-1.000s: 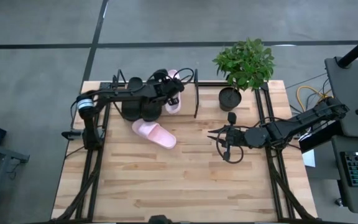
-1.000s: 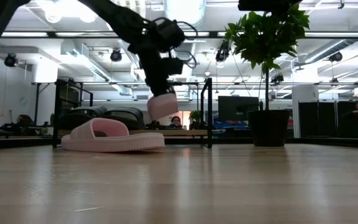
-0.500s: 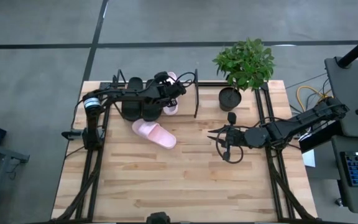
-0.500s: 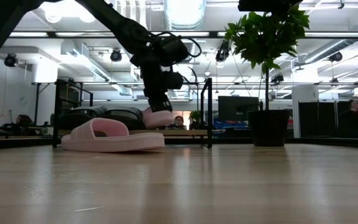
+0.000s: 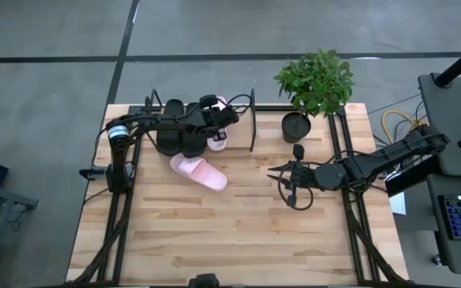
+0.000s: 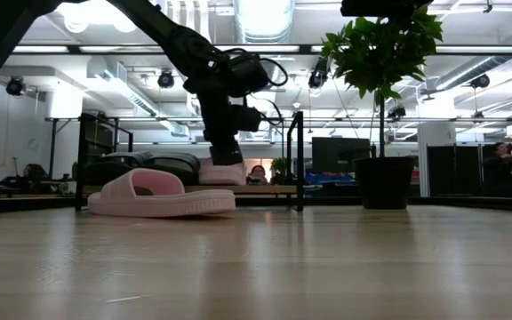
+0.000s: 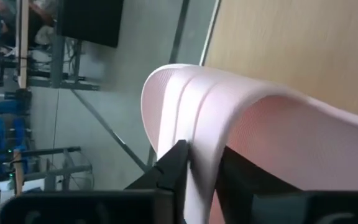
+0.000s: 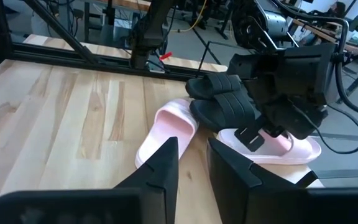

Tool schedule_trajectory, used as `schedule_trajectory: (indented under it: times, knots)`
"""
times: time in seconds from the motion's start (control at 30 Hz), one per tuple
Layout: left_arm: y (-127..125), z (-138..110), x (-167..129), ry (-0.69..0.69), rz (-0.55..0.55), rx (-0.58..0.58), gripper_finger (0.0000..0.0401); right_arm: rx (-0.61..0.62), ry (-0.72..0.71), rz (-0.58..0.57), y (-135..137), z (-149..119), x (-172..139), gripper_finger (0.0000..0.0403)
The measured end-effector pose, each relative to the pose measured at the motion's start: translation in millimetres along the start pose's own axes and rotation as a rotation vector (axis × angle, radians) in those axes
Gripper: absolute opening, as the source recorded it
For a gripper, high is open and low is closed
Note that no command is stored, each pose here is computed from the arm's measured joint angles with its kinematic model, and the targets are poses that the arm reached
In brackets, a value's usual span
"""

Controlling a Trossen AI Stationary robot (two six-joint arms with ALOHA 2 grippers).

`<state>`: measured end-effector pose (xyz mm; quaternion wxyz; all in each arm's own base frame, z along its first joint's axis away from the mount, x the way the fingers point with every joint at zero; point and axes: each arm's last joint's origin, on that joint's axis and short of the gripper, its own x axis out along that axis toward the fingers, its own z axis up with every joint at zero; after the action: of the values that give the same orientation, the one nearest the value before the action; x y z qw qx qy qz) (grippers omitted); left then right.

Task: Pick and place slides into the shelf
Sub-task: Put the left pink slipper on the shelf, then put the pink slipper on the shelf

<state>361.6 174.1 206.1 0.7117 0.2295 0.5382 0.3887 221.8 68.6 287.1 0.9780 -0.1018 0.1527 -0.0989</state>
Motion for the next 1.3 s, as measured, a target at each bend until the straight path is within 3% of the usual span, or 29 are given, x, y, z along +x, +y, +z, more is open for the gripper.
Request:
schedule_trajectory:
  times: [0.17,0.37,0.5,0.6,0.77,1.03,1.3]
  knots:
    - [0.0,0.1,-0.9,-0.005,-0.009,0.035,0.0114,0.000,0.000,0.000,0.0,0.0,0.0,0.0075]
    - [2.5,-0.2,-8.3,-0.063,-0.142,0.051,0.0179,-0.003,0.003,0.000,0.1,-0.4,0.0,0.0068]
    - [8.8,-1.2,-20.6,-0.084,-0.171,0.055,0.0207,-0.006,0.008,0.001,0.1,-0.9,0.0,0.0072]
    - [16.0,-2.6,-30.2,-0.111,-0.213,0.049,0.0215,-0.007,0.010,0.000,0.0,-1.1,0.0,0.0075]
    - [20.0,-10.3,-49.8,-0.129,-0.375,0.065,0.0217,-0.007,0.011,0.000,0.1,-1.2,0.0,0.0076]
    - [39.9,-29.1,-104.3,-0.156,-0.587,-0.044,0.0217,-0.008,0.012,0.000,0.0,-1.3,0.0,0.0069]
    - [65.0,-54.9,-171.3,-0.308,-0.666,-0.187,0.0217,-0.054,0.010,0.032,0.9,-1.3,0.0,0.0081]
